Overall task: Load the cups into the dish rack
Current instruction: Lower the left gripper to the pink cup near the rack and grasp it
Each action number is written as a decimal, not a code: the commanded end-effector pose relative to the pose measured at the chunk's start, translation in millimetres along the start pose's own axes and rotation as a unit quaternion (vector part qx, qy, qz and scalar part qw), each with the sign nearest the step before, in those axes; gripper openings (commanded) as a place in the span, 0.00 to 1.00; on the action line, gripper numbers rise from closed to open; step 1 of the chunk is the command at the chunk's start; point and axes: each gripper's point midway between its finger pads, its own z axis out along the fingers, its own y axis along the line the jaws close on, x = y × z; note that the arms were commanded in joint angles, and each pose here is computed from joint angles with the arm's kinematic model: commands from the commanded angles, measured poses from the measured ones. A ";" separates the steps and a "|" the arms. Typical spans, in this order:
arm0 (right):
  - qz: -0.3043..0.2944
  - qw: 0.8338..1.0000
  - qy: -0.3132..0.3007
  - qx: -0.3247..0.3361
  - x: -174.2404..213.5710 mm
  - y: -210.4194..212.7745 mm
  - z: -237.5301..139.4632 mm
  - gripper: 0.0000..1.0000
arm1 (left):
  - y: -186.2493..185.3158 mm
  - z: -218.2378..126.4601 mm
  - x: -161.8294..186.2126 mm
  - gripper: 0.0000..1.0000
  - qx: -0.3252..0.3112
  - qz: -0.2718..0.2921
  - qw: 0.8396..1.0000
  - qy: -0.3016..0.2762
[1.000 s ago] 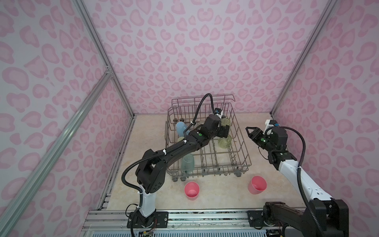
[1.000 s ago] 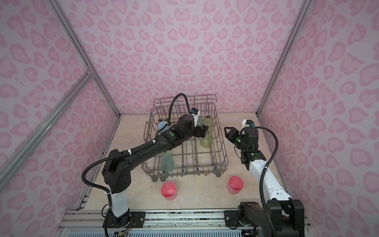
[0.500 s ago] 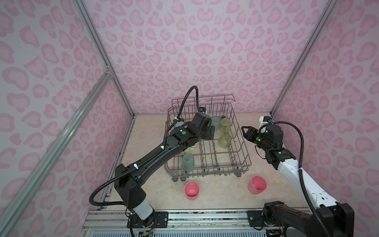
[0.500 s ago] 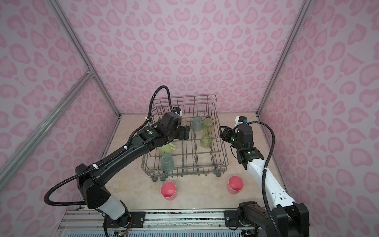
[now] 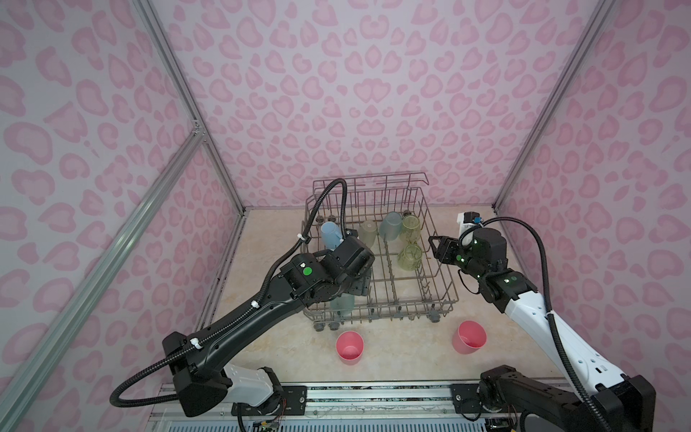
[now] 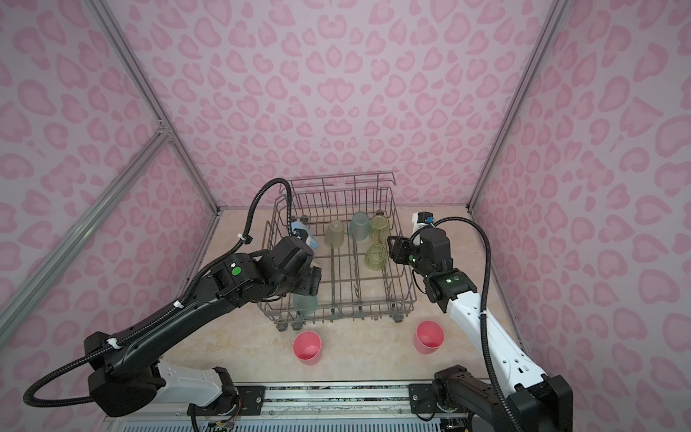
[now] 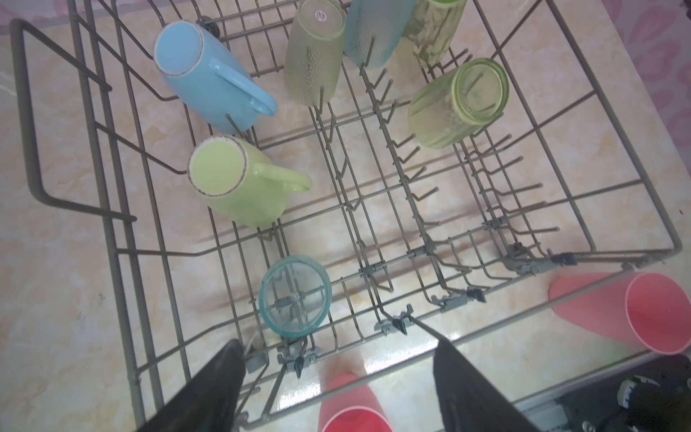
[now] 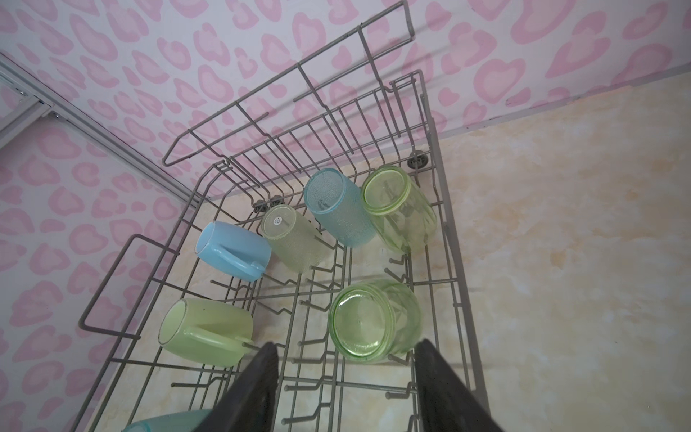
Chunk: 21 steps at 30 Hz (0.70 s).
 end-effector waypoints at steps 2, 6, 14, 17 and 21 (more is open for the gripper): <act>-0.018 1.000 0.011 0.003 13.8 -3.6 -5.2 0.59 | 12.4 -11.3 39.7 0.79 -0.034 -0.005 0.998 0.055; -0.019 1.000 0.004 0.008 18.9 -8.4 -13.2 0.59 | 0.7 -18.3 66.8 0.77 -0.030 0.006 0.997 0.065; -0.030 0.999 -0.003 0.019 26.0 -15.9 -28.2 0.59 | -37.6 -9.3 107.5 0.74 -0.022 0.060 0.995 0.079; -0.031 0.999 -0.016 0.016 21.9 -14.0 -34.9 0.59 | -51.9 -0.5 118.6 0.74 -0.025 0.084 0.992 0.085; -0.028 0.999 -0.024 0.013 20.0 -13.1 -39.0 0.59 | -63.1 5.9 132.4 0.71 -0.031 0.109 0.989 0.095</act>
